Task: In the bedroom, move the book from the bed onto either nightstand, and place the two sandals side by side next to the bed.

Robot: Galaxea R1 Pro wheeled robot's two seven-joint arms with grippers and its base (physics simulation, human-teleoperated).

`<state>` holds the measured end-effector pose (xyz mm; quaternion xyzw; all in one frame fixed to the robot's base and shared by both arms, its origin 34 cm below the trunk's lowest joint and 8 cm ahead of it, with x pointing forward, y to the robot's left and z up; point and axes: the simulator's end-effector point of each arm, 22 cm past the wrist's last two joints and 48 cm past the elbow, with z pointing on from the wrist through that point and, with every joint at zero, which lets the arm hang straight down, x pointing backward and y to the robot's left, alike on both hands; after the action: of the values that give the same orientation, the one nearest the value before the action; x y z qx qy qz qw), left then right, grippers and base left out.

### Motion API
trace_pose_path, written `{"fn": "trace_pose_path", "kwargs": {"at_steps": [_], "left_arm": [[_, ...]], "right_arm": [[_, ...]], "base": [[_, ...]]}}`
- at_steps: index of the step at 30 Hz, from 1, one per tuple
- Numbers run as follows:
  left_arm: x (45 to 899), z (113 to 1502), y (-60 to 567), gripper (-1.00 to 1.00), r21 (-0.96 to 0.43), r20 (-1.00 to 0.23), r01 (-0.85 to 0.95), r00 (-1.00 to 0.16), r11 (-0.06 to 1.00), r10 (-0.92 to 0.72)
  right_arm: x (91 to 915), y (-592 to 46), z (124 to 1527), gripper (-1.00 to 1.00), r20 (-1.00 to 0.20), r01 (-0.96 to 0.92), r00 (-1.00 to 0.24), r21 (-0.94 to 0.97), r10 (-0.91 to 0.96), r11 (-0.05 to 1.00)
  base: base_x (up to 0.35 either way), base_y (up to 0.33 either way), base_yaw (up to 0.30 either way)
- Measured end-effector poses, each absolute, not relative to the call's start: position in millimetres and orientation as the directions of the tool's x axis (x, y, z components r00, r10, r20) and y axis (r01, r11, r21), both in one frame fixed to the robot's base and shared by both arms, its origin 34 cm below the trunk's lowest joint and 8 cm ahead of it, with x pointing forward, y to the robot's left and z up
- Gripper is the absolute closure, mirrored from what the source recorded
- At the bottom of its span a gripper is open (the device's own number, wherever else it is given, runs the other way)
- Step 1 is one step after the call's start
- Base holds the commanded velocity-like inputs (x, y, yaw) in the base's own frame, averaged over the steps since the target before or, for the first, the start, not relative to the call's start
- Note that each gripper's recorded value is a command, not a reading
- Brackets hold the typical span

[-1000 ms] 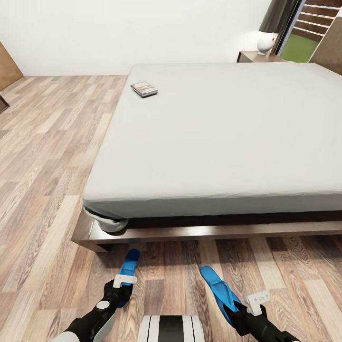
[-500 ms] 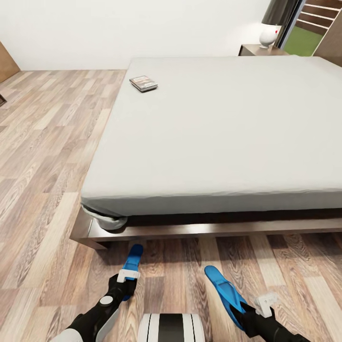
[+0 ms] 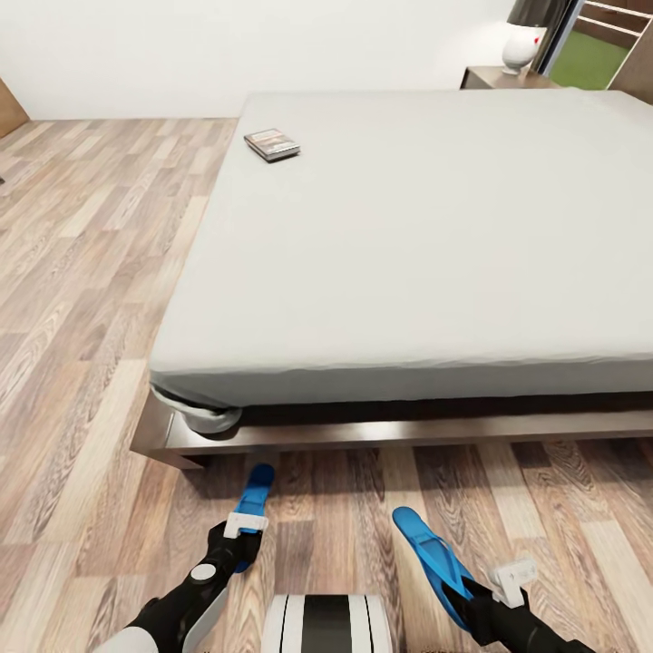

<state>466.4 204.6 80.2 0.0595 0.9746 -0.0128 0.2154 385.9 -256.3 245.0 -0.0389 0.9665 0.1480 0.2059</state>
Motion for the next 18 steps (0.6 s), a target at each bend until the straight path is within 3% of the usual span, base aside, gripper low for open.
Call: {"fn": "trace_pose_path", "kwargs": {"at_steps": [18], "left_arm": [[456.7, 70.5, 206.1, 1.0, 0.001, -0.401, 0.121, -0.909, 0.993, 0.112]], "right_arm": [[392.9, -257.6, 242.6, 1.0, -0.457, -0.172, -0.888, 0.248, -0.041, 0.953]], "base": [[0.0, 0.0, 0.0]]}}
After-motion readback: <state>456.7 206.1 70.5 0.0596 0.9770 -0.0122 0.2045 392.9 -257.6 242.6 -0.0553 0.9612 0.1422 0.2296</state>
